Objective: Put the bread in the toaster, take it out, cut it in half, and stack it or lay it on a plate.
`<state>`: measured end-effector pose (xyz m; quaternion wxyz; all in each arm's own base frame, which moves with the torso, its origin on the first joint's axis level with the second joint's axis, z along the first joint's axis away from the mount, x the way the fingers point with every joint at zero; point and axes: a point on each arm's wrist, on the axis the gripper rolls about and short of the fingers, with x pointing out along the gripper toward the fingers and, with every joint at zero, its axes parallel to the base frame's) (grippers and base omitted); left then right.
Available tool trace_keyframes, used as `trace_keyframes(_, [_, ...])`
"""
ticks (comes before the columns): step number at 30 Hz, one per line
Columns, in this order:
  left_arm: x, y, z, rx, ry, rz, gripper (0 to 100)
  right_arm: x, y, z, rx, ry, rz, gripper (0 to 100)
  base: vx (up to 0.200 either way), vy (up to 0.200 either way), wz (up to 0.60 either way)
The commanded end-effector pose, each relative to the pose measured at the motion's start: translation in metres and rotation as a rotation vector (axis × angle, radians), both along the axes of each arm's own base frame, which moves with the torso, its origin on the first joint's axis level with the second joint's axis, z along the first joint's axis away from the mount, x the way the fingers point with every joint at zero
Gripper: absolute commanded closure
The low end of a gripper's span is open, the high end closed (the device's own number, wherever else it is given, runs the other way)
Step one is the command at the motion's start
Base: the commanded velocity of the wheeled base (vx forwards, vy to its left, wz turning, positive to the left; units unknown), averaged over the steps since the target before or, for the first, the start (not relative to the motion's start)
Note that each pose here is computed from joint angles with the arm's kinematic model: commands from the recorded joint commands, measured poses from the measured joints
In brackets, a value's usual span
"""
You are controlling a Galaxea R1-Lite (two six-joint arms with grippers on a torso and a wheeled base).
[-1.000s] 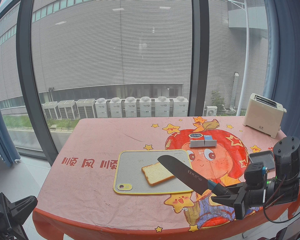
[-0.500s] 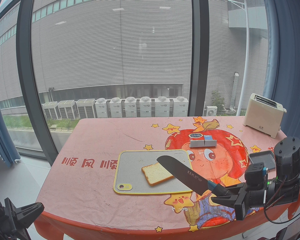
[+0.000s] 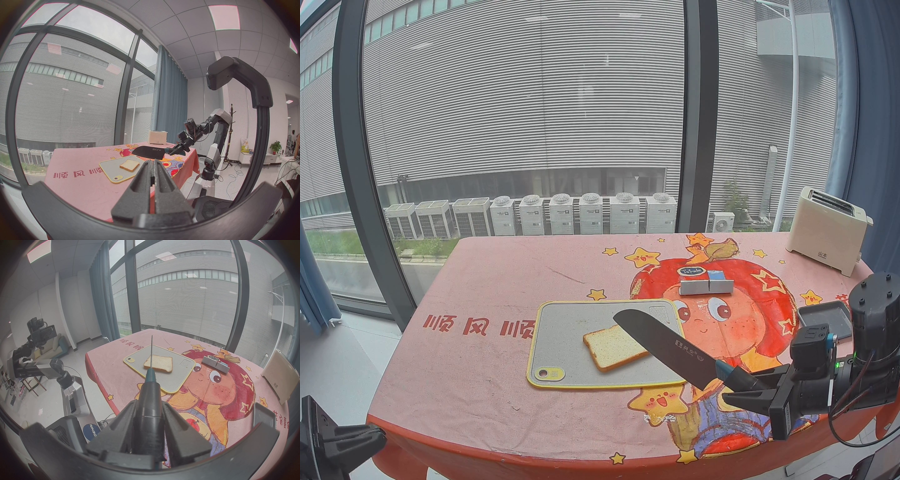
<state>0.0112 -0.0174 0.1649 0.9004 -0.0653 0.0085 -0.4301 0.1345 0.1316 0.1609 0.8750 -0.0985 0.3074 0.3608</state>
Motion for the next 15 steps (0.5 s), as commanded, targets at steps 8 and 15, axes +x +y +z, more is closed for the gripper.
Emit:
trace_keyframes(8, [0.021, -0.001, 0.025, -0.085, 0.145, -0.007, 100, 0.0, 0.0, 0.0, -0.002, -0.002, 0.005, 100, 0.0, 0.0, 0.0])
trace_keyframes(15, [0.043, -0.001, 0.03, -0.094, 0.238, -0.002, 100, 0.0, 0.001, 0.0, -0.003, -0.001, 0.006, 100, 0.0, 0.0, 0.0])
